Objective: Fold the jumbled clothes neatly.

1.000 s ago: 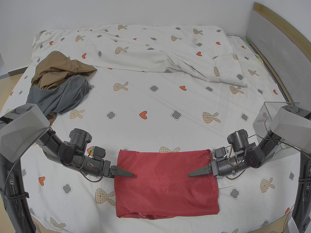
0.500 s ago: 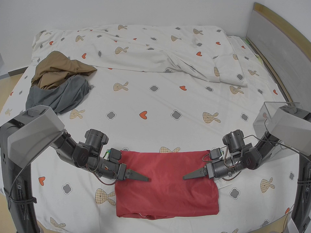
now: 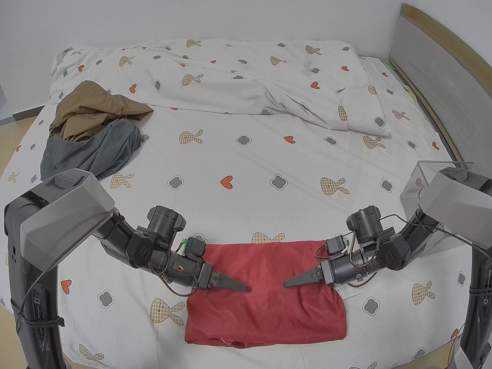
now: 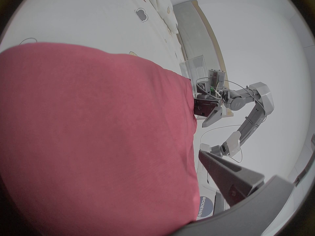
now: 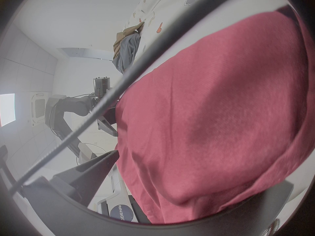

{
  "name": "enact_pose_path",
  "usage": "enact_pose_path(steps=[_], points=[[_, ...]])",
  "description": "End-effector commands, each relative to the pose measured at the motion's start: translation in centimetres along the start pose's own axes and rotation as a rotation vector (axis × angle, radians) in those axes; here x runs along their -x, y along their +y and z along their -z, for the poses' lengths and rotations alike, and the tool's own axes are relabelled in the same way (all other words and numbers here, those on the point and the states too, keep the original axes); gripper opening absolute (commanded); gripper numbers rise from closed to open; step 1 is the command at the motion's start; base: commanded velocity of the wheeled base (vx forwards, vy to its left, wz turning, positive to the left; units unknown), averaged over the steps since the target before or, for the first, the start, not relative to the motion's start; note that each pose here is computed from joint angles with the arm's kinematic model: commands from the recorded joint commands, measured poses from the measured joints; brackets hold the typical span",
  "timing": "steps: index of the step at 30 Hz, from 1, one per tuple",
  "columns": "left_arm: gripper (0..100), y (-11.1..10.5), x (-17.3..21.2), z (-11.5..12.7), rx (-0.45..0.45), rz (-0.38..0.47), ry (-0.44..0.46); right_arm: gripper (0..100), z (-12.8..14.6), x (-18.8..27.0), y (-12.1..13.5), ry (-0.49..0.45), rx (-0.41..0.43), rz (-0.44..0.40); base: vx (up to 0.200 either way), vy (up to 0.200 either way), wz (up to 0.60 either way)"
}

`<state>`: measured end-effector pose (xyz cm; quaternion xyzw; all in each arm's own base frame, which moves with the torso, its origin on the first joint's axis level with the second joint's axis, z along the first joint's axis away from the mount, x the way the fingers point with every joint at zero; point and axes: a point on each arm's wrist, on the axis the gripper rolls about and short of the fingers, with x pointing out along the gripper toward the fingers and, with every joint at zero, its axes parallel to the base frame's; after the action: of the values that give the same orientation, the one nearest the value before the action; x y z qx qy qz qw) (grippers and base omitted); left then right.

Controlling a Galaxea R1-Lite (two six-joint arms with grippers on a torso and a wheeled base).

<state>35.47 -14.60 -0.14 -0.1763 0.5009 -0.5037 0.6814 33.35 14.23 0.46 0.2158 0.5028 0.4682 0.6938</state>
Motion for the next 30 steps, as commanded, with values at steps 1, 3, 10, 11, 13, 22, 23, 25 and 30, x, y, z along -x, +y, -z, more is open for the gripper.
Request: enact_pose_path(steps=[1, 3, 10, 11, 13, 22, 23, 25, 30], points=[[100, 0.2, -0.19, -0.02, 0.002, 0.0, 0.003, 100, 0.1, -0.6, 0.5, 0.015, 0.012, -0.007, 0.0, 0.0, 0.0], [100, 0.17, -0.18, -0.14, -0.002, 0.0, 0.0, 100, 0.0, -0.64, 0.57, 0.014, 0.017, -0.008, 0.0, 0.0, 0.0], [100, 0.19, -0.19, -0.23, 0.003, 0.0, -0.001, 100, 0.08, -0.86, 0.71, 0.02, 0.019, -0.005, 0.0, 0.0, 0.0], [100, 0.19, -0.19, -0.23, 0.003, 0.0, -0.001, 100, 0.08, -0.86, 0.71, 0.02, 0.019, -0.005, 0.0, 0.0, 0.0], [100, 0.2, -0.2, -0.18, 0.004, 0.0, 0.0, 100, 0.2, -0.98, 0.79, 0.026, 0.022, -0.006, 0.0, 0.0, 0.0], [100, 0.17, -0.25, -0.28, 0.006, 0.001, 0.003, 100, 0.34, -1.19, 0.93, 0.033, 0.022, -0.005, 0.0, 0.0, 0.0], [100, 0.17, -0.25, -0.26, 0.007, 0.001, 0.004, 100, 0.34, -1.19, 0.93, 0.033, 0.022, -0.005, 0.0, 0.0, 0.0], [100, 0.1, -0.28, -0.24, 0.005, 0.001, 0.005, 100, 0.43, -1.12, 0.91, 0.035, 0.019, -0.006, 0.0, 0.0, 0.0], [100, 0.1, -0.28, -0.24, 0.005, 0.001, 0.005, 100, 0.5, -1.08, 0.85, 0.035, 0.015, -0.005, 0.0, 0.0, 0.0]])
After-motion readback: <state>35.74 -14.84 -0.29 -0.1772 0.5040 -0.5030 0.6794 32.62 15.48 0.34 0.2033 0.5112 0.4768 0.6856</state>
